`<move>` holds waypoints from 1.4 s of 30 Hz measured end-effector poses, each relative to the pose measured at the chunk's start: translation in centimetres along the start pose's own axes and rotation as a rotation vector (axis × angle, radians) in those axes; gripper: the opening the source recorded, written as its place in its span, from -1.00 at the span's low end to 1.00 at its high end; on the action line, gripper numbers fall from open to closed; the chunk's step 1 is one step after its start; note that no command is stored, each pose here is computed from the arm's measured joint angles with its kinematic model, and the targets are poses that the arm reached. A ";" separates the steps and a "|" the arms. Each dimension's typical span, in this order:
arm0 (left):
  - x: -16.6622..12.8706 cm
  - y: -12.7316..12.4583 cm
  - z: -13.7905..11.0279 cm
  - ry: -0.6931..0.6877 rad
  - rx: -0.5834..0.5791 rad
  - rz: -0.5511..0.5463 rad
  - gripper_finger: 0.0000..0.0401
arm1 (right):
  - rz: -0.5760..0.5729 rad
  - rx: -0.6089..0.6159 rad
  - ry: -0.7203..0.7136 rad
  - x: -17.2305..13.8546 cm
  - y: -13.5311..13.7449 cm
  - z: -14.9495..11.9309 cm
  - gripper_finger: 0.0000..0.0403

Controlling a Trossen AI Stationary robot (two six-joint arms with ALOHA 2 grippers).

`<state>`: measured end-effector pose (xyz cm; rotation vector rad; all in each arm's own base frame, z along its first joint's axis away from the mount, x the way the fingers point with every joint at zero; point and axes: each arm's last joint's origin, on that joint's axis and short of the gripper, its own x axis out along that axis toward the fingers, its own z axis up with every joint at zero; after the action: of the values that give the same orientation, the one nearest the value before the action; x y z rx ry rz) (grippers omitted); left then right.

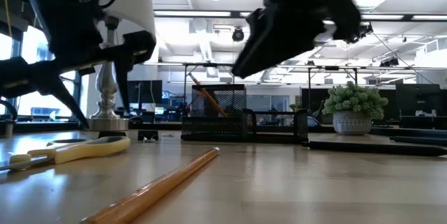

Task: Pick and place office supplies into organizer
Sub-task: Put the top left black binder clip into the desk organizer

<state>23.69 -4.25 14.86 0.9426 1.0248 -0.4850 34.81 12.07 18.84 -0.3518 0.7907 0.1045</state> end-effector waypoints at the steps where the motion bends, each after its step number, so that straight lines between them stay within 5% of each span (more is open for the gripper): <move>1: 0.2 0.0 0.3 0.023 0.042 -0.004 0.12 | 0.005 -0.006 0.006 -0.1 0.3 0.0 -0.31; 16: 1.2 1.1 0.9 0.111 0.418 -0.128 0.10 | 0.023 0.015 0.037 -0.3 1.0 -0.3 -0.31; 32: 1.9 3.3 0.3 0.113 0.431 -0.179 0.10 | 0.033 0.044 0.052 -0.5 1.7 -0.5 -0.31; 36: 2.0 3.8 -0.4 0.130 0.350 -0.173 0.10 | 0.032 0.070 0.051 -0.5 1.8 -0.5 -0.31; 42: 2.0 3.8 -0.5 0.152 -0.081 -0.162 0.10 | 0.030 0.104 0.071 -0.5 1.8 -0.7 -0.31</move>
<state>27.15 -1.60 14.62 0.8369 1.2560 -0.5080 33.58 13.58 18.31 -0.2464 0.8681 0.0797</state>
